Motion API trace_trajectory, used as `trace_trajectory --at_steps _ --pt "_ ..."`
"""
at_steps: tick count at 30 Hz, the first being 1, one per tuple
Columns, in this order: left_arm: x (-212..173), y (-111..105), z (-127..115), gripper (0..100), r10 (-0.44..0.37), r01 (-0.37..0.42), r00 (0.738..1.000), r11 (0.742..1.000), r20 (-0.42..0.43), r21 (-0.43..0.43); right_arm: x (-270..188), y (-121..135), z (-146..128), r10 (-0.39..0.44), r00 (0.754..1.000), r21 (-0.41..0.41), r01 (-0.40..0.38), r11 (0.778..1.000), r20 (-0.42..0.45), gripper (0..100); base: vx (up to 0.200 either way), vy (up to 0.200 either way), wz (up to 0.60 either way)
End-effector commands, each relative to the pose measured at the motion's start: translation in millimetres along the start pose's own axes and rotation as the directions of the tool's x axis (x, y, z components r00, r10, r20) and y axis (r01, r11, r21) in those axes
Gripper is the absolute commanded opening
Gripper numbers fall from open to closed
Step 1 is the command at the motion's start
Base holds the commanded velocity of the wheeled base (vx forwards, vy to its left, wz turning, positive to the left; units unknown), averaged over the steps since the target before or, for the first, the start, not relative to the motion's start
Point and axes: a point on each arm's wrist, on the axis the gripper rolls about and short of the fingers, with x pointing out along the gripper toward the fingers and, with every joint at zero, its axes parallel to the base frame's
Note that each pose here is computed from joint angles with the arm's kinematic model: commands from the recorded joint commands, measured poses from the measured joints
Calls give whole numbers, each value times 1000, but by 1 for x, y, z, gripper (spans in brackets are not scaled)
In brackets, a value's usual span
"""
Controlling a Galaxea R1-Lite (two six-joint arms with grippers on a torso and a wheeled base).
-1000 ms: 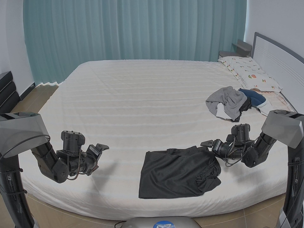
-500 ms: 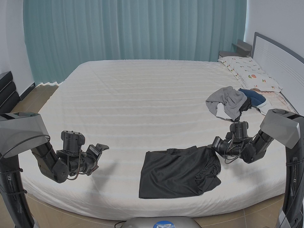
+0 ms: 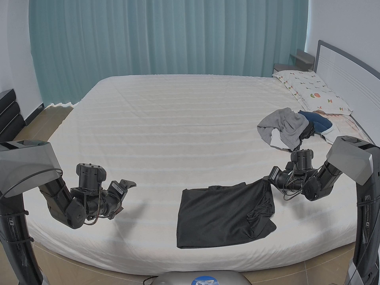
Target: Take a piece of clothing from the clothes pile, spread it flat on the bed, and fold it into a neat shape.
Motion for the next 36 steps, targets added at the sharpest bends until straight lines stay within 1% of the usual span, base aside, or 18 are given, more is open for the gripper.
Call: trace_trajectory --at_steps 1,4,6,7,8,10,11,13,16,17,18,19,20,22,25,26,32,36 --pt "0 0 0 100 1 -1 1000 1000 0 -2 -1 -3 -3 -7 1000 1 7 1000 -4 100 0 0 0" --pt "0 0 0 100 1 -1 1000 1000 0 -2 -9 1 -1 -4 1000 -9 4 1000 4 100 0 0 0" --pt "0 0 0 100 1 -1 1000 1000 0 -1 -31 16 1 15 1000 -48 -14 999 13 100 0 0 0" --pt "0 0 0 100 1 -1 1000 1000 0 -1 -32 16 1 15 1000 -49 -14 999 13 100 0 0 0" --pt "0 0 0 100 1 -1 1000 1000 0 -1 -43 26 -4 24 1000 -98 -24 995 4 100 0 0 0" --pt "0 0 0 100 1 -1 1000 1000 0 -1 -48 29 -6 28 1000 -120 -28 992 -2 100 0 0 0" --pt "0 0 0 100 1 -1 1000 1000 0 -1 -61 37 -20 31 999 -197 -38 980 -37 100 0 0 0" --pt "0 0 0 100 1 -1 1000 1000 0 -1 -70 41 -32 29 997 -263 -47 964 -73 100 0 0 0" --pt "0 0 0 100 1 -1 1000 1000 0 -1 -82 45 -52 30 993 -389 -74 918 -118 100 0 0 0" --pt "0 0 0 100 1 -1 1000 1000 0 -1 -85 44 -60 28 991 -441 -85 893 -133 100 0 0 0" --pt "0 0 0 100 1 -1 1000 1000 0 -1 -86 44 -63 29 990 -472 -92 877 -139 100 0 0 0" --pt "0 0 0 100 1 -1 1000 1000 0 -1 -88 42 -69 21 988 -525 -100 845 -155 100 0 0 0" --pt "0 0 0 100 1 -1 1000 1000 0 -1 -89 42 -72 19 987 -554 -106 826 -160 100 0 0 0" --pt "0 0 0 100 1 -1 1000 1000 0 -1 -89 41 -78 3 985 -623 -112 774 -174 100 0 0 0" --pt "0 0 0 100 1 -1 1000 1000 0 -1 -85 41 -87 -32 984 -692 -102 715 -178 100 0 0 0" --pt "0 0 0 100 1 -1 1000 1000 0 -1 -84 42 -88 -34 983 -698 -104 709 -180 100 0 0 0" --pt "0 1 0 100 2 -2 1000 1000 -1 1 -76 40 -102 -56 974 -754 -132 644 -219 100 0 0 0" --pt "1 1 0 100 2 -2 1000 1000 -1 2 -74 39 -107 -72 971 -763 -133 633 -229 100 0 0 0"
